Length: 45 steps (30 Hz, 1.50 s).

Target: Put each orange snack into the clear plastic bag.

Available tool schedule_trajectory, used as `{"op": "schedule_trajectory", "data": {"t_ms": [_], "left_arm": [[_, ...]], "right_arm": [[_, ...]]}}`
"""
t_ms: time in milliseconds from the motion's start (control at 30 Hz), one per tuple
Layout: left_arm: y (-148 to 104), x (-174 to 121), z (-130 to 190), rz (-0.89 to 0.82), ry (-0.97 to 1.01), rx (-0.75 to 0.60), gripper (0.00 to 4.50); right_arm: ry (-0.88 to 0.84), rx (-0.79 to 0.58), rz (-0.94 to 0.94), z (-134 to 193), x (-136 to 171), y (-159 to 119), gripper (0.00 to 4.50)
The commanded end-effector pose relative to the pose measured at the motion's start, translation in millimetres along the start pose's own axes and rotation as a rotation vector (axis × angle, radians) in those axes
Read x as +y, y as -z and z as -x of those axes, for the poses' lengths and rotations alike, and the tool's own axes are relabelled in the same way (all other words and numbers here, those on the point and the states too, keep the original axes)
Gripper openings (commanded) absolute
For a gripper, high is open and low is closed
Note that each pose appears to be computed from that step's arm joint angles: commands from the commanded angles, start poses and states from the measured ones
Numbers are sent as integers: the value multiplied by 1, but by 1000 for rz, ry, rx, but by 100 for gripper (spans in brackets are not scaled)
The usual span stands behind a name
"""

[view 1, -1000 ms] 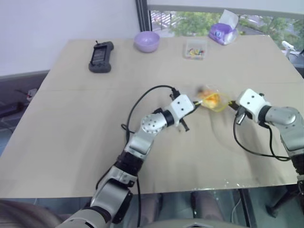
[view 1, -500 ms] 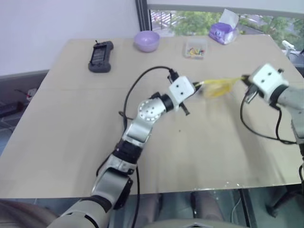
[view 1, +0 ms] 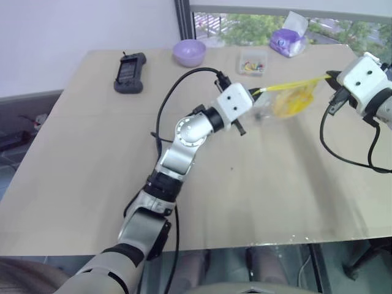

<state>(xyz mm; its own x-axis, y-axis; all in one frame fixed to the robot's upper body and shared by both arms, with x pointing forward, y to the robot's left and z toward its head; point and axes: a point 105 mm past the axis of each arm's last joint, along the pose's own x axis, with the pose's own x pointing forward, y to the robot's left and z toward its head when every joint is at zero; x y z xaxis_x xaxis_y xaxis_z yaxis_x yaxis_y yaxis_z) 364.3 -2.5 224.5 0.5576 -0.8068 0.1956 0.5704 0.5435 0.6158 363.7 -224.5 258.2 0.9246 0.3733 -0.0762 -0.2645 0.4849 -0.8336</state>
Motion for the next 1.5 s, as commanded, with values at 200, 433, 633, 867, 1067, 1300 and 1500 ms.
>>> {"op": "schedule_trajectory", "data": {"t_ms": [200,433,633,867,1067,1300,1500], "left_arm": [[9,-14,2,36,18,14,0],[9,-28,8,2,119,8,0],[7,-34,10,-19,160,-4,0],[1,-37,9,-34,175,-21,0],[-3,-37,10,-57,179,-33,0],[-5,-38,11,-84,190,-38,0],[-4,-40,12,-94,194,-36,0]], "right_arm": [[-308,16,53,23,43,-9,236],[-416,-92,120,27,43,-54,282],[-439,-170,156,14,49,-79,282],[-535,-218,150,9,71,-90,282],[-549,-244,154,4,78,-94,282],[-540,-262,166,-1,79,-96,230],[-520,-264,179,-4,77,-96,62]]}}
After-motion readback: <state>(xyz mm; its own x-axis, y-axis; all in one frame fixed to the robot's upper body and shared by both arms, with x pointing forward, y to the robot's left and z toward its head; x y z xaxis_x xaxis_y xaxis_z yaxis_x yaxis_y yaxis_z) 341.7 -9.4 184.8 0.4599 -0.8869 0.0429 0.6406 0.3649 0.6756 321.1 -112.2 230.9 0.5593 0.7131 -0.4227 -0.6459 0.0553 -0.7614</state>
